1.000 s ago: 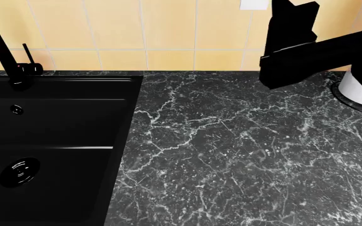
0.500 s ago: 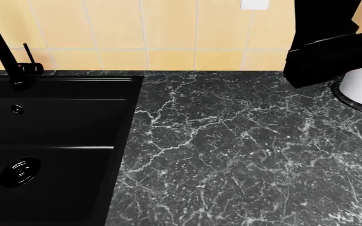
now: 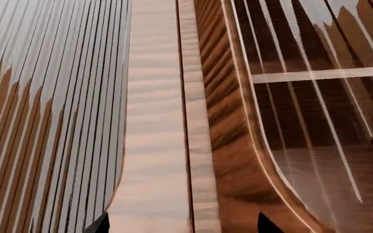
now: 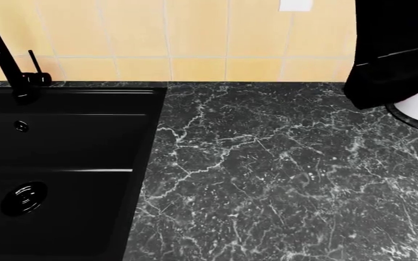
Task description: Pick and place the shaker into the drawer. Then close the cabinet.
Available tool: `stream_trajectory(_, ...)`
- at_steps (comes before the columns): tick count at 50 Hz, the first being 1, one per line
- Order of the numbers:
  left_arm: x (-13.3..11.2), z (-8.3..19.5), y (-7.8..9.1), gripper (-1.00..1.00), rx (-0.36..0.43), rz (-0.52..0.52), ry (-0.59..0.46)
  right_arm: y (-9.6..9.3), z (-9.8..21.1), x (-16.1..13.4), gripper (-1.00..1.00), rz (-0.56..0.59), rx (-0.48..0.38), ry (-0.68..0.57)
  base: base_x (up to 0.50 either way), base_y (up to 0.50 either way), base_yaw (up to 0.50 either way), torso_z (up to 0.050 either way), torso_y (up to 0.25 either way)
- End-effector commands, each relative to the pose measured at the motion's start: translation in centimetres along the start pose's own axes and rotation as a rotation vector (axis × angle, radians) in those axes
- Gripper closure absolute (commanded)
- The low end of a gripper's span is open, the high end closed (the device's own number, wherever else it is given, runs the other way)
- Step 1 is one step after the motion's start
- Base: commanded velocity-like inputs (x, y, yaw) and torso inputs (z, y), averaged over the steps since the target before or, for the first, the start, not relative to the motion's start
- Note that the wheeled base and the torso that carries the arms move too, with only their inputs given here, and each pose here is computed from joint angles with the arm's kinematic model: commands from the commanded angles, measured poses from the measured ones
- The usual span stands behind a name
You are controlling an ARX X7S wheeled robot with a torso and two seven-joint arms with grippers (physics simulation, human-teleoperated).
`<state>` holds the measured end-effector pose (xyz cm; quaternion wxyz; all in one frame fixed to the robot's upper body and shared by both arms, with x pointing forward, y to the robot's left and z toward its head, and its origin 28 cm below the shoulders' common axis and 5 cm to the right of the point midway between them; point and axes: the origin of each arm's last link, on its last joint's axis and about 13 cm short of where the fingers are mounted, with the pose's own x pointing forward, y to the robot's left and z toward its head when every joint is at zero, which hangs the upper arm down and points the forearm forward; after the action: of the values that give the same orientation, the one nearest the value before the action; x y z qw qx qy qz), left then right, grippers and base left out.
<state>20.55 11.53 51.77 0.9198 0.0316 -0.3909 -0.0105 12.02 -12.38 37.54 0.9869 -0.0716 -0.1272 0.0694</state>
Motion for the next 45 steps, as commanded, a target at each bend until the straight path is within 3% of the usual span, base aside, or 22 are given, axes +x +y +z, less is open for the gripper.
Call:
stream_trajectory(1,-4.0,1.4,-5.3,-1.00,-0.212,-0.420,0.061,-0.6,-0.1,-0.7,-1.00,-0.008,0.016,-0.003,0.00,0.00,0.00,0.000,0.000)
stream_trajectory(19,-4.3,-0.8,-7.1,-1.00,-0.157,-0.486,0.145,-1.7,-0.5,-1.4,-1.00,-0.024,0.045,-0.011,0.00,0.00,0.00,0.000,0.000)
stream_trajectory(27,-4.7,-0.3,-8.1,-1.00,-0.301,-0.579,0.212,-2.3,-1.2,-1.4,-1.00,-0.031,0.064,-0.001,0.00,0.00,0.00,0.000,0.000)
stream_trajectory(45,-4.9,-2.1,-9.3,-1.00,-0.388,-0.634,0.302,-2.6,-2.1,-1.4,-1.00,-0.032,0.080,0.009,0.00,0.00,0.00,0.000,0.000)
